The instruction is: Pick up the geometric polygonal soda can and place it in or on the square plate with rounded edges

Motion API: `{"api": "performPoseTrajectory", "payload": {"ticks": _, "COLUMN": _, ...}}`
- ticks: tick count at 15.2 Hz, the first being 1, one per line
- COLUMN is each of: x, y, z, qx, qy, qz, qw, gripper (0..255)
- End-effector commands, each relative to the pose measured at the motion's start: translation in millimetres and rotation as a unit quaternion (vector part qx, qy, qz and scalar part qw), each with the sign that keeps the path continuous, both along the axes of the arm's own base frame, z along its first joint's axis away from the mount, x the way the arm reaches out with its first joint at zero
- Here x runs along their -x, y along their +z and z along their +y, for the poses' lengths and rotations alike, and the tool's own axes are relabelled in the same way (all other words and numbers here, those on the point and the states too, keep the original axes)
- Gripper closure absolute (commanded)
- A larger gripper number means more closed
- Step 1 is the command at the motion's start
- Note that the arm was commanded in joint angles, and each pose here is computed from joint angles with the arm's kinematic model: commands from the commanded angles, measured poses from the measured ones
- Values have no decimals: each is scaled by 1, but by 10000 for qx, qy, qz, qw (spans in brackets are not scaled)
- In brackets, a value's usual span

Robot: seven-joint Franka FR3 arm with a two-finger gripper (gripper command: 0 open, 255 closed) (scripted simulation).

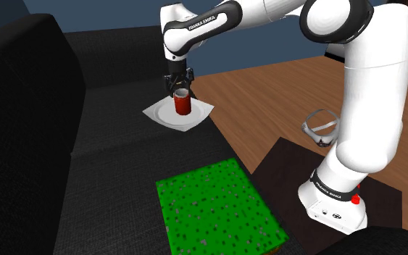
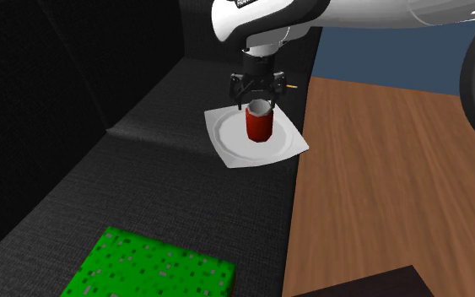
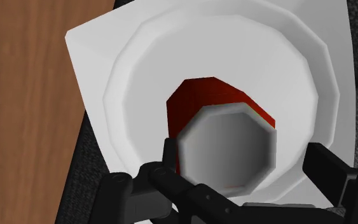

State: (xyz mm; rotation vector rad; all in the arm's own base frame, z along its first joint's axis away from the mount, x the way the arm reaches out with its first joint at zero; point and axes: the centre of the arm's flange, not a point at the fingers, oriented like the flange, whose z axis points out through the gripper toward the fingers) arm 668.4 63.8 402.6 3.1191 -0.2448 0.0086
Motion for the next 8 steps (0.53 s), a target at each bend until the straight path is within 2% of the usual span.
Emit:
{"api": "performPoseTrajectory", "payload": {"ticks": 1, "x": 0, "y": 0, "z": 0, "qx": -1, "qy": 1, "qz": 0, "qw": 10000, "gripper": 0}}
{"api": "performPoseTrajectory", "payload": {"ticks": 5, "x": 0, "y": 50, "z": 1, "qx": -1, "qy": 1, "qz": 0, "qw": 10000, "gripper": 0}}
{"api": "performPoseTrajectory", "payload": {"ticks": 8, "x": 0, "y": 50, "z": 1, "qx": -1, "qy": 1, "qz": 0, "qw": 10000, "gripper": 0}}
